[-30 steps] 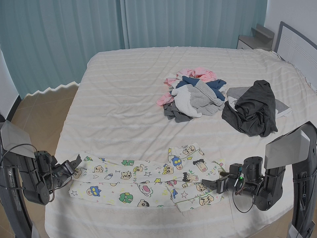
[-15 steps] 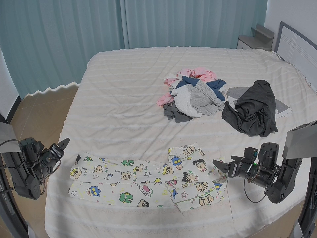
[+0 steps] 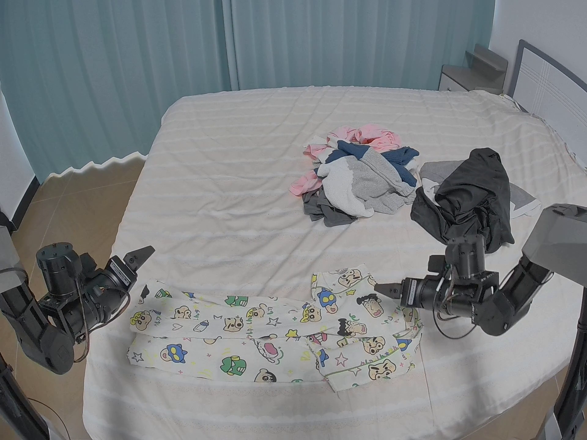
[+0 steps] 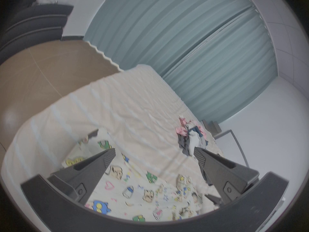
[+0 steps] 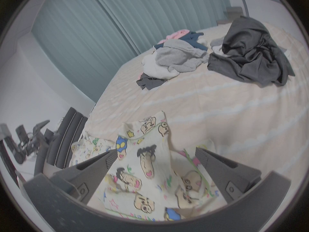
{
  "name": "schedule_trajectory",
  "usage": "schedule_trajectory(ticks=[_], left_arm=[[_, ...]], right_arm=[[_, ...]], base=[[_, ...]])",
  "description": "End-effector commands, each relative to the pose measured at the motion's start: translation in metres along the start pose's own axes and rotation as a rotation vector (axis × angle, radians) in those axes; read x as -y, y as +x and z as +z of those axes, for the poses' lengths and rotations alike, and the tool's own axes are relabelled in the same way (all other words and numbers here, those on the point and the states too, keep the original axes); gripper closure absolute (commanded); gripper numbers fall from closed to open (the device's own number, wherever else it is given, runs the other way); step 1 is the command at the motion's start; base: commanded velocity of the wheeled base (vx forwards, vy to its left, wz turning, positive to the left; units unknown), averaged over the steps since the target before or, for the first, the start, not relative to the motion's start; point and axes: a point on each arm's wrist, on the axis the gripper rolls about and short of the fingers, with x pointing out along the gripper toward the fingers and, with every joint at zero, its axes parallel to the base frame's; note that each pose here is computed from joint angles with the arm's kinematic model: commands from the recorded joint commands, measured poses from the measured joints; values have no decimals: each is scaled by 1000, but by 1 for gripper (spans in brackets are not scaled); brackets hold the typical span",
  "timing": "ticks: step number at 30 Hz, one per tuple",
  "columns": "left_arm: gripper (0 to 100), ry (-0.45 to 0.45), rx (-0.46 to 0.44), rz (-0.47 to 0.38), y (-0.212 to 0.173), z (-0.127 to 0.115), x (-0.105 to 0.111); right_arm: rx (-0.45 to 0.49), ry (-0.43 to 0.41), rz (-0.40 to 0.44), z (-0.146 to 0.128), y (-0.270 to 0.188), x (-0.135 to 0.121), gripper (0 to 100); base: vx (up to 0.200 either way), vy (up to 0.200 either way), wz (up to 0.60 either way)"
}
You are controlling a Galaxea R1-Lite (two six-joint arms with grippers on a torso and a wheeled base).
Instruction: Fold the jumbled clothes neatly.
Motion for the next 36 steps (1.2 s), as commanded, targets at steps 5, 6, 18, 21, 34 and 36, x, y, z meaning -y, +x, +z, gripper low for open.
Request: schedule_trajectory(ticks=[5, 6, 18, 21, 34, 36], left_arm=[[0, -158, -418, -116, -25, -42, -4], [0, -161, -426, -119, -26, -43, -5], [0, -160, -445, -113, -22, -60, -24], [0, -159, -445, -111, -20, -63, -27], [0, -158, -446, -111, -21, -64, -26], [0, -158, -446, -108, -21, -64, -26]], right_arm=[[-68, 126, 10, 63, 64, -35, 0], [-74, 127, 7, 63, 67, -35, 0], [-139, 161, -16, 54, 106, -7, 0], [-137, 165, -12, 54, 111, -4, 0], [-167, 171, 36, 42, 127, 2, 0], [-157, 165, 46, 41, 129, 2, 0]], base=[[0, 0, 0], [0, 0, 0], [0, 0, 0], [0, 0, 0], [0, 0, 0], [0, 0, 0]])
